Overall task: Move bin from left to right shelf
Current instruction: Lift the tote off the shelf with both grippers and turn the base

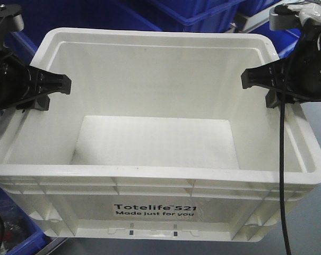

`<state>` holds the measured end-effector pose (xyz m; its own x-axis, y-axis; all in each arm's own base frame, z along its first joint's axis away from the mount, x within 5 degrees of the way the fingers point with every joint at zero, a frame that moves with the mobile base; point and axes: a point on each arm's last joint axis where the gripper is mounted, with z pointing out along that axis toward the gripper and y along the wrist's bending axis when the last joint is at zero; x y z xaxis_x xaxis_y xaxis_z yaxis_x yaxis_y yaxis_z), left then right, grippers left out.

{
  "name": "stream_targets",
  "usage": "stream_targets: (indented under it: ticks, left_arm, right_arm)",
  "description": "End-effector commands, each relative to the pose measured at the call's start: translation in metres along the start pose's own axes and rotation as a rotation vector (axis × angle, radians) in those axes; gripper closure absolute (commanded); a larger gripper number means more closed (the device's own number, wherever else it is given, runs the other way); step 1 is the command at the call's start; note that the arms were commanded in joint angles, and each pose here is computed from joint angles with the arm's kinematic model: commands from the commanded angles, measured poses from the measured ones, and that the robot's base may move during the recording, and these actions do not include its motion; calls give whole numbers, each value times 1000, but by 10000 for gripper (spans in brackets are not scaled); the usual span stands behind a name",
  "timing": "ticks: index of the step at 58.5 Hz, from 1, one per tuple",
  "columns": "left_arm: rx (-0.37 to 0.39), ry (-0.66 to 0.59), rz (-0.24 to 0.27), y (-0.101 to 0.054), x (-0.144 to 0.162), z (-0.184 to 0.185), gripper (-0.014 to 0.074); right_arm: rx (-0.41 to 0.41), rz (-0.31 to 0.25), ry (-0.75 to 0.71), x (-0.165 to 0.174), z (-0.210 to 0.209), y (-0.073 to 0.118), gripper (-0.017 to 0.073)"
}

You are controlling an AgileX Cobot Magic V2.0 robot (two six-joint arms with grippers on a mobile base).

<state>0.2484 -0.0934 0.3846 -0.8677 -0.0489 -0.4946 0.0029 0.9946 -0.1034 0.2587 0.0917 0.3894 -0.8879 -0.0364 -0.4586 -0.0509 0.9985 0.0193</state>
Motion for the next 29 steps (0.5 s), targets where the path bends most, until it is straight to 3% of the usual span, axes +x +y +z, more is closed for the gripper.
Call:
stream_targets:
  ticks: [1,29]
  left_arm:
    - [104,-178,-1,-6,-9,-30,600]
    - [104,-178,-1,-6,-9,-30,600]
  right_arm:
    - [20,-35,-131,-7,-21,-6,547]
    - [20,-35,-131,-7,-21,-6,547]
